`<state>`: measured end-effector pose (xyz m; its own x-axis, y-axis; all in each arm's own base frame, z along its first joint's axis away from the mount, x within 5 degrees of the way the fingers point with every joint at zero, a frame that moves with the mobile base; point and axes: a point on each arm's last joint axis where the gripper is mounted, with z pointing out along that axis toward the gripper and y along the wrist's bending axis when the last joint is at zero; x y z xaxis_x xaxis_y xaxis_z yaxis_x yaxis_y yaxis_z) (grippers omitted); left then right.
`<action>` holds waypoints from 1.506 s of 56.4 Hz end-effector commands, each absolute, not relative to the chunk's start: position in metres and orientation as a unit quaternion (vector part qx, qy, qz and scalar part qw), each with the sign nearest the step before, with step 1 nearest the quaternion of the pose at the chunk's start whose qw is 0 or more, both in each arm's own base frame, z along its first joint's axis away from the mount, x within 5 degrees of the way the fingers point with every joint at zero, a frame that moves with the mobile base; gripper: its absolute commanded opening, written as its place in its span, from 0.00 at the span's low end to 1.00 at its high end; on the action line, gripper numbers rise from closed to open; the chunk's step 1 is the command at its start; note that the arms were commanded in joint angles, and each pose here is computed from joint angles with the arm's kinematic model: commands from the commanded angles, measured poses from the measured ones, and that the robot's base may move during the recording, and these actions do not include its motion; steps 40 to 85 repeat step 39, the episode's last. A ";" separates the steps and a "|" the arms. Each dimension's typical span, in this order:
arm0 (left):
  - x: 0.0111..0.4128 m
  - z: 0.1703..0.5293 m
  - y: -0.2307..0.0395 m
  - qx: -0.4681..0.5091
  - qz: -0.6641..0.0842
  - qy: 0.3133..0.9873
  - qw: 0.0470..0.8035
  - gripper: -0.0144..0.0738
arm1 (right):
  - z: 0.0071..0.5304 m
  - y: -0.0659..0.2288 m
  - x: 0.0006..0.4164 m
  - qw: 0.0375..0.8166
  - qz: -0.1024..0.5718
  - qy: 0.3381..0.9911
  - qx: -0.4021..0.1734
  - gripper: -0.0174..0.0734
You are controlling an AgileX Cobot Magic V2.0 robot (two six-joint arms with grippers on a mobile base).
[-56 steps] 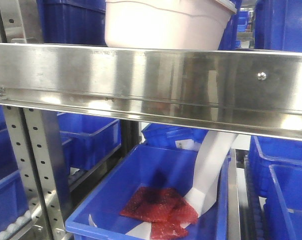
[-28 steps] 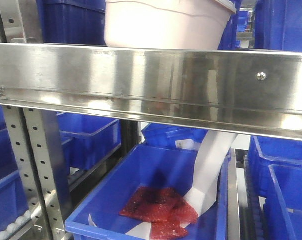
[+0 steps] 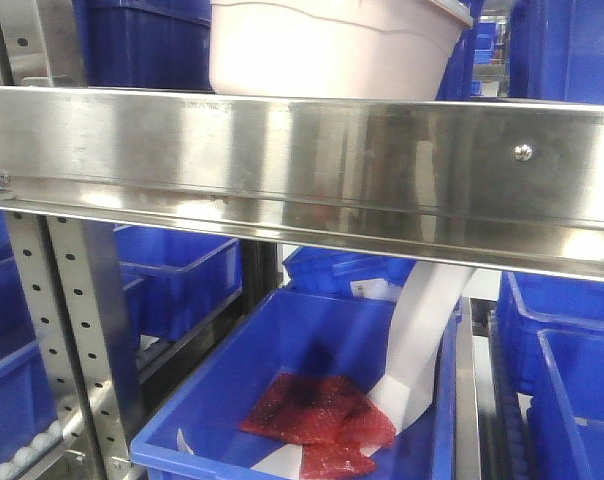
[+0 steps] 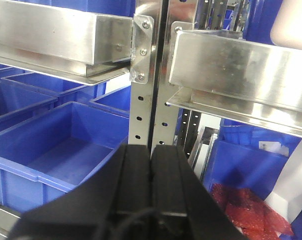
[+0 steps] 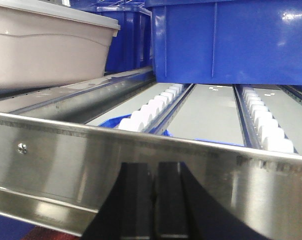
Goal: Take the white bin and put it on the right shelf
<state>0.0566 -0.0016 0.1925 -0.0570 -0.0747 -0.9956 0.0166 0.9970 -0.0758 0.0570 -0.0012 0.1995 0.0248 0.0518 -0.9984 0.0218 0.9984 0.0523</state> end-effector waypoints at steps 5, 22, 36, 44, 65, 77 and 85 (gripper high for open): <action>0.056 0.198 -0.001 -0.027 -0.041 0.697 0.716 0.02 | 0.218 -0.002 0.053 0.763 0.006 0.645 0.030 0.28; 0.056 0.198 -0.001 -0.027 -0.041 0.697 0.716 0.02 | 0.218 -0.002 0.053 0.763 0.006 0.645 0.030 0.28; 0.056 0.198 -0.001 -0.027 -0.041 0.697 0.716 0.02 | 0.218 -0.002 0.053 0.763 0.006 0.645 0.030 0.28; 0.056 0.198 -0.001 -0.027 -0.041 0.697 0.716 0.02 | 0.218 -0.002 0.053 0.763 0.006 0.645 0.030 0.28; 0.056 0.198 -0.001 -0.027 -0.041 0.697 0.716 0.02 | 0.218 -0.002 0.053 0.763 0.006 0.645 0.030 0.28; 0.056 0.198 -0.001 -0.027 -0.041 0.697 0.716 0.02 | 0.218 -0.002 0.053 0.763 0.006 0.645 0.030 0.28; 0.056 0.198 -0.001 -0.027 -0.041 0.697 0.716 0.02 | 0.218 -0.002 0.053 0.763 0.006 0.645 0.030 0.28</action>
